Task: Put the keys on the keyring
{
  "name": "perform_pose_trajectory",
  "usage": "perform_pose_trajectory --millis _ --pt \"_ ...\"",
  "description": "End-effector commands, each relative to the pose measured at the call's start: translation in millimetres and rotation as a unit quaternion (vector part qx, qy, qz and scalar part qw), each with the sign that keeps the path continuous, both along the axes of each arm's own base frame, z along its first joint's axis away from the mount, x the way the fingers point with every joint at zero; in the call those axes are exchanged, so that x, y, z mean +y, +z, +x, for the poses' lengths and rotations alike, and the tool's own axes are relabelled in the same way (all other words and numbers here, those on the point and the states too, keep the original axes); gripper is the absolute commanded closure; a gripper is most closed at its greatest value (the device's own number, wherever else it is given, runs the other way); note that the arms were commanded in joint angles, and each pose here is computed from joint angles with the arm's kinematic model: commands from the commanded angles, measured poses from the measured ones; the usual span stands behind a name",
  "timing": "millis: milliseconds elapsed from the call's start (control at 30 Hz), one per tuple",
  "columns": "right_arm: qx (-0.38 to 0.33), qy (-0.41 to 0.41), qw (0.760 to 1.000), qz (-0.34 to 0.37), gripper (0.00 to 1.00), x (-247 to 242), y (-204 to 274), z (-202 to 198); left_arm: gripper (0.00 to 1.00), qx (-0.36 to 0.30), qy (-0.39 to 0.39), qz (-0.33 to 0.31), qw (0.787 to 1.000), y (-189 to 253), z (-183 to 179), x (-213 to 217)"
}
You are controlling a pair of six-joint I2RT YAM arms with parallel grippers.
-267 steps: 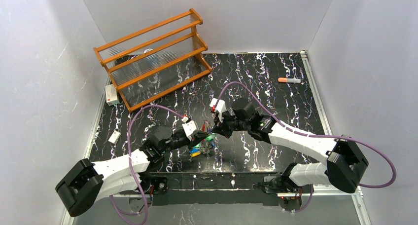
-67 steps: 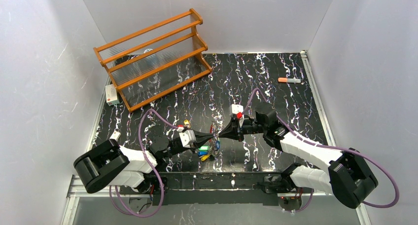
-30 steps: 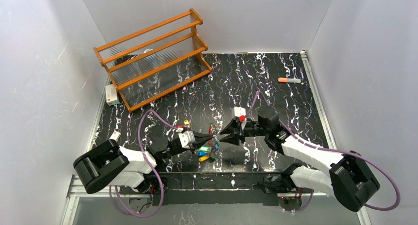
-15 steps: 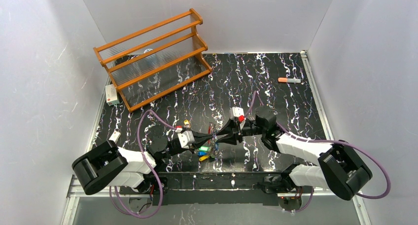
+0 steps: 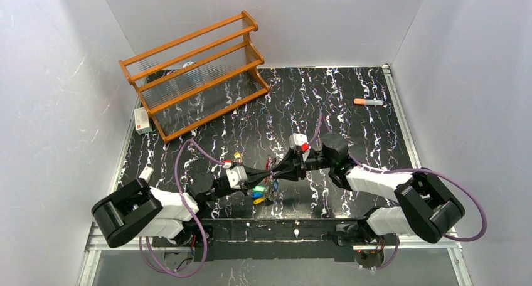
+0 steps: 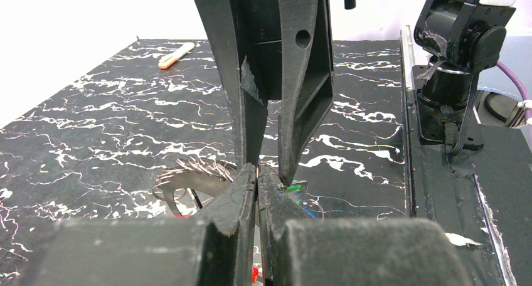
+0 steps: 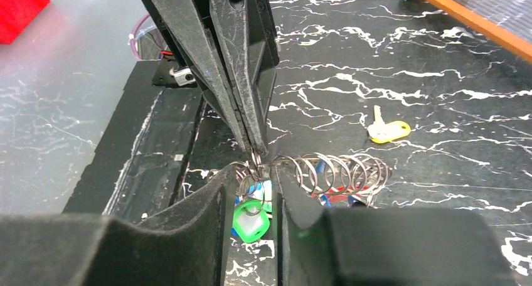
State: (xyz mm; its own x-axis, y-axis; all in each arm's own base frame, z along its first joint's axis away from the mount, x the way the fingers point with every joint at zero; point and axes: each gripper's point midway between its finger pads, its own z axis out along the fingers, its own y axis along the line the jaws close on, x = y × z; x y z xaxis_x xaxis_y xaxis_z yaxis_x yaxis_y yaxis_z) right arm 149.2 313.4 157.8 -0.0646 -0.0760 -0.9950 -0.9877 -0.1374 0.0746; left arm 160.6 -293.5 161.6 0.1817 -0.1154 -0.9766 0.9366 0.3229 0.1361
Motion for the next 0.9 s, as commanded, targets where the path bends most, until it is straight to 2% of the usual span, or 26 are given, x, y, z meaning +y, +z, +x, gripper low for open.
perform_pose_trajectory --millis 0,167,200,333,467,600,667,867 --pt "-0.028 0.015 0.999 0.029 0.7 6.4 20.3 4.1 1.0 -0.028 -0.001 -0.033 0.999 21.8 -2.6 1.7" --pt "-0.022 0.019 0.999 0.024 0.97 7.2 16.0 4.2 1.0 -0.027 -0.002 -0.031 0.999 20.2 -3.0 1.8" --pt "-0.021 0.019 0.999 0.022 0.99 7.6 15.7 4.7 1.0 -0.027 -0.002 -0.031 0.999 19.7 -3.2 2.0" --pt "-0.021 0.014 1.0 0.005 0.99 7.3 12.1 7.5 0.99 -0.024 0.008 -0.026 0.999 15.4 -1.0 4.9" --pt "-0.021 -0.005 0.999 -0.038 0.99 1.1 0.1 11.9 0.7 -0.018 0.027 -0.02 0.999 7.9 2.8 10.7" --pt "-0.011 -0.04 0.994 -0.101 0.99 -12.0 -21.7 16.3 0.49 -0.007 0.044 -0.006 0.999 -4.4 5.7 16.3" --pt "0.0 -0.057 0.99 -0.131 0.99 -18.5 -31.6 18.3 0.45 -0.002 0.045 0.002 0.999 -9.8 6.1 16.3" --pt "0.03 -0.095 0.971 -0.216 0.99 -30.6 -59.5 20.7 0.44 0.016 0.036 0.034 0.999 -28.4 6.6 11.1"
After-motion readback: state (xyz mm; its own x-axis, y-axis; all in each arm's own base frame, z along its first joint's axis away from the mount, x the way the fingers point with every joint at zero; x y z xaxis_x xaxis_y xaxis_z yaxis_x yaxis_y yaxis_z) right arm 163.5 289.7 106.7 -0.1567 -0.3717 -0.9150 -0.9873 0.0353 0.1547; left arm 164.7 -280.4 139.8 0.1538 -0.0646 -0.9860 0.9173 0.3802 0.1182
